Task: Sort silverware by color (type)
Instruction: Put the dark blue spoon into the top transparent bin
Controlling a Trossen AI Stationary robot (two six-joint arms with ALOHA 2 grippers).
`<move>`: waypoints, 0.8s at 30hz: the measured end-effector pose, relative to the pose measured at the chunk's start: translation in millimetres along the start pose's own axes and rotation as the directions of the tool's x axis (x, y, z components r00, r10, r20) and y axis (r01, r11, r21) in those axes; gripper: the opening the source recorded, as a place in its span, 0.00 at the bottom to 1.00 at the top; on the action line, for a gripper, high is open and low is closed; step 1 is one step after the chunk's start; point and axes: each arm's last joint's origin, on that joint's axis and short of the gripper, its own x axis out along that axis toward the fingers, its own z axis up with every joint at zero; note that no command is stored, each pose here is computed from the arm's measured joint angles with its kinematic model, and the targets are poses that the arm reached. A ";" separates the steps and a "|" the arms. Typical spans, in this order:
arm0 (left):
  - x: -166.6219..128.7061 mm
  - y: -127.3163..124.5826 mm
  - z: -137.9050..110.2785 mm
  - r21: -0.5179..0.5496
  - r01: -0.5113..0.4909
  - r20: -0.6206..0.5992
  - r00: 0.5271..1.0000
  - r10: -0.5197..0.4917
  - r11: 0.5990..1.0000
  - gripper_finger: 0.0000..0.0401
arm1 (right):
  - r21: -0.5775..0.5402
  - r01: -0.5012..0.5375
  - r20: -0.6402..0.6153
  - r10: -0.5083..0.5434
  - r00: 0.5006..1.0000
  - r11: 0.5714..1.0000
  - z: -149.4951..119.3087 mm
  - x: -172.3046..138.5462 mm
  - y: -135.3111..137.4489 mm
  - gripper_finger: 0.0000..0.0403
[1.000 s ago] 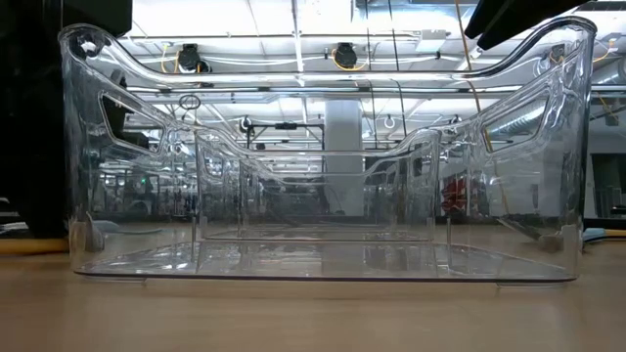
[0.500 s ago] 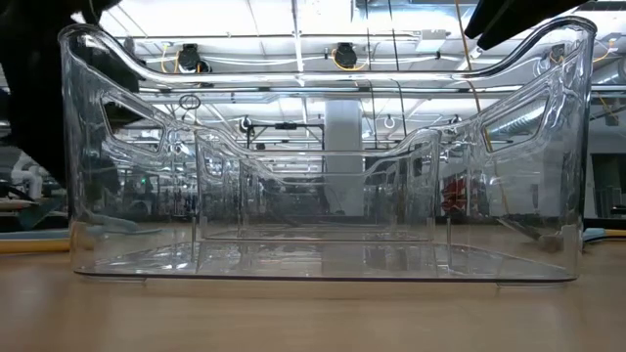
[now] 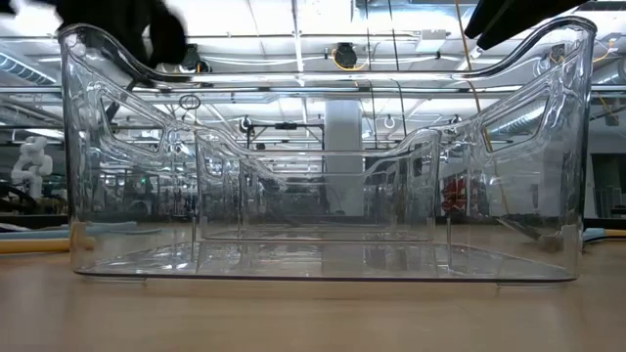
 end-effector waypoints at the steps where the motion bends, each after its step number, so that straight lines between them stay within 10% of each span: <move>1: -5.7 1.7 6.0 -0.009 -0.025 0.035 0.999 0.026 1.000 0.02 | 0.001 -0.001 0.001 0.001 1.000 1.000 0.1 0.0 0.1 0.40; 12: -37.3 14.0 48.6 -0.146 -0.256 0.314 0.904 0.290 0.956 0.02 | 0.138 0.172 0.143 -0.192 0.971 0.975 7.9 -0.8 -3.5 0.40; 24: -47.7 39.3 106.8 -0.142 -0.008 0.744 0.659 0.112 0.990 0.02 | 0.275 0.291 0.237 -0.358 0.903 0.917 10.7 4.9 -1.0 0.40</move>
